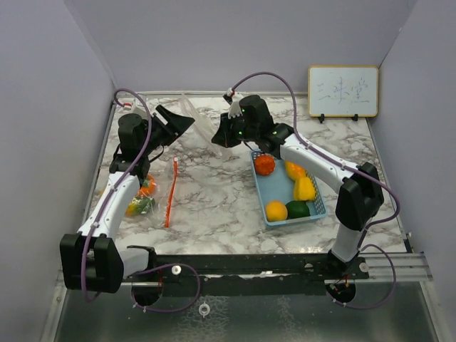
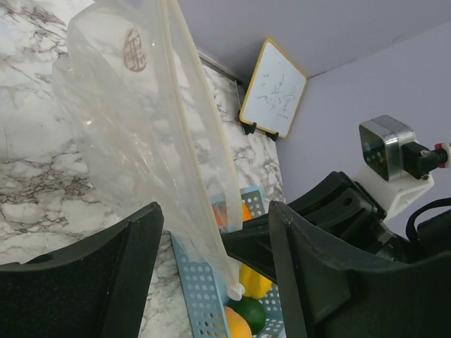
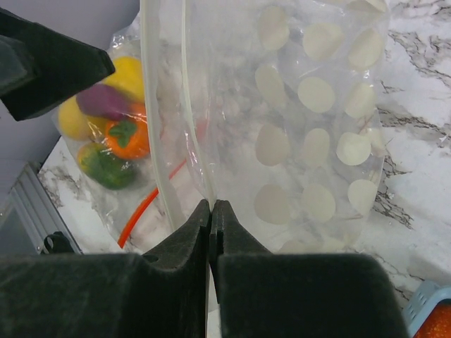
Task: Place the food in the zip-top bag and seal the zipper
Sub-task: Open the zipper of the food storage bag.
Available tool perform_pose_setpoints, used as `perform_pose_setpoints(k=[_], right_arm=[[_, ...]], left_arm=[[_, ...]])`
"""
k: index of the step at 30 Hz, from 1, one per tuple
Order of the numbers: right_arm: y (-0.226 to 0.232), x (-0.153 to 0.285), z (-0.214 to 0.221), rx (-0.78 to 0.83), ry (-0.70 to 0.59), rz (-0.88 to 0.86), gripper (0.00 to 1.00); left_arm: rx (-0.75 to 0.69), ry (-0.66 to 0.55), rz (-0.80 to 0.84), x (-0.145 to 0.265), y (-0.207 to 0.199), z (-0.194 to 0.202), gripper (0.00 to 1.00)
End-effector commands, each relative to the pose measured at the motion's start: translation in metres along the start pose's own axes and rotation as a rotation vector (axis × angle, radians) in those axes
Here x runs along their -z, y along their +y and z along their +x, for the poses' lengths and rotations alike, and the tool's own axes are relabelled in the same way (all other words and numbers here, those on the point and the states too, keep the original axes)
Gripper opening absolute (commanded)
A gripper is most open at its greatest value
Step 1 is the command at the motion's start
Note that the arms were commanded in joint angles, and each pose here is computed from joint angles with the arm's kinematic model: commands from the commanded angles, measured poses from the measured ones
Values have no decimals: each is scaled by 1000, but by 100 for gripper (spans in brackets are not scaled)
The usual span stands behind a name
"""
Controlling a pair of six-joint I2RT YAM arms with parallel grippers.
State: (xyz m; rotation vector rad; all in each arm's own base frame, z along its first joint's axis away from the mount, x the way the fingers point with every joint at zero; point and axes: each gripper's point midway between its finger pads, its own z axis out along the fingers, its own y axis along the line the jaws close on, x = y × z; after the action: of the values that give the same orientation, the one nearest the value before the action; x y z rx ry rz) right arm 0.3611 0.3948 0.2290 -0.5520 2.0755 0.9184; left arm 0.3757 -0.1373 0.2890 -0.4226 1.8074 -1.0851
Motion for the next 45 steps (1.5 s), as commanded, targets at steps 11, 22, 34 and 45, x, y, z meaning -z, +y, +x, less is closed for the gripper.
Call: perform_pose_setpoints(k=[11, 22, 34, 45], right_arm=[[28, 18, -27, 13, -72, -88, 2], [35, 38, -44, 12, -116, -71, 2], [9, 40, -42, 120, -122, 53, 3], [24, 34, -30, 221, -97, 20, 3]], left_arm=[[-4, 54, 40, -28, -1, 24, 48], [-43, 98, -25, -37, 30, 44, 0], [14, 142, -51, -37, 25, 46, 5], [166, 143, 68, -58, -21, 24, 36]])
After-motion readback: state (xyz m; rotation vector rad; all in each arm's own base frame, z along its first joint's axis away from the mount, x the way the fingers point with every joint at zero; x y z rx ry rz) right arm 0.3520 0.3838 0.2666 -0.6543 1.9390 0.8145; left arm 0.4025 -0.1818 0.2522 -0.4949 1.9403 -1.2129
